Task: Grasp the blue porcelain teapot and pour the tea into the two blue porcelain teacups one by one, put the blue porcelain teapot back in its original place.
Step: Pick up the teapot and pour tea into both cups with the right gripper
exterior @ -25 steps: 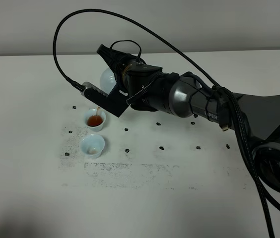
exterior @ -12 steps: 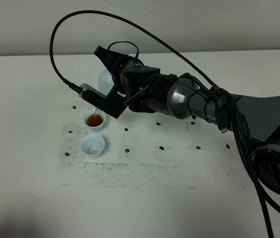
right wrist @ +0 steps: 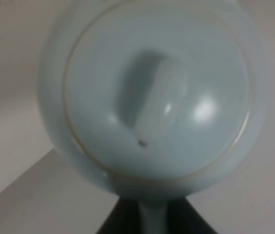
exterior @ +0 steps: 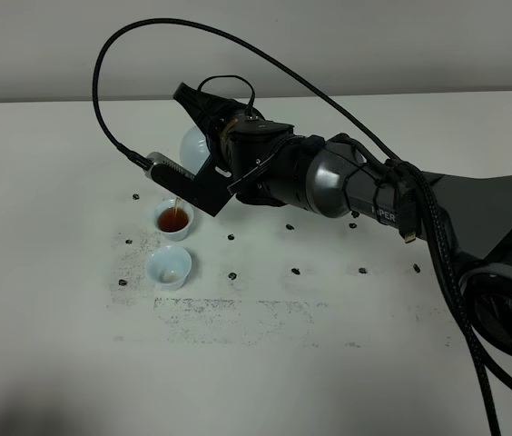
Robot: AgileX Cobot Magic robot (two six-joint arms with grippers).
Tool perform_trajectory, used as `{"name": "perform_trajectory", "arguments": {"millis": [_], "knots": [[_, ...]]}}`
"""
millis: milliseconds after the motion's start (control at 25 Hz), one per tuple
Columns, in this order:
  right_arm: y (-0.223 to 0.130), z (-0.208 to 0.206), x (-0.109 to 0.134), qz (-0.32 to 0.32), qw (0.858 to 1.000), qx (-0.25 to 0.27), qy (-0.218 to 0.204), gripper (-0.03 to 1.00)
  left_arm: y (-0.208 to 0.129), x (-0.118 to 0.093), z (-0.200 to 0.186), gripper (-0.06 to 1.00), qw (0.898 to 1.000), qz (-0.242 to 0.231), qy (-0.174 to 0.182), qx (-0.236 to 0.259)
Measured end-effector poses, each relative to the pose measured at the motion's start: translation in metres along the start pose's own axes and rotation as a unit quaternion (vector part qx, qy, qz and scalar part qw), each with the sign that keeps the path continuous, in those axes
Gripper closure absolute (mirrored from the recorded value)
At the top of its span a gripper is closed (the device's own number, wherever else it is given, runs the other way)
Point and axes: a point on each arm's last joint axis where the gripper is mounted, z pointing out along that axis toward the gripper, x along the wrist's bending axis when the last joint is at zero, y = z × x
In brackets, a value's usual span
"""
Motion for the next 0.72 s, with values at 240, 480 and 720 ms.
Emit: {"name": "perform_trajectory", "arguments": {"millis": [240,480,720], "knots": [[-0.0001,0.0000,0.0001,0.010,1.000,0.000,0.000,0.93,0.0000,0.0000,0.0000,0.27,1.000,0.000,0.000,0.000],[0.0004,0.0000,0.0004,0.024,1.000,-0.002,0.003,0.93,0.0000,0.0000,0.0000,0.27,1.000,0.001,0.000,0.000],[0.0017,-0.0001,0.0013,0.042,0.999,-0.009,0.008,0.93,0.0000,0.0000,0.0000,0.27,1.000,0.001,0.000,0.000]]}}
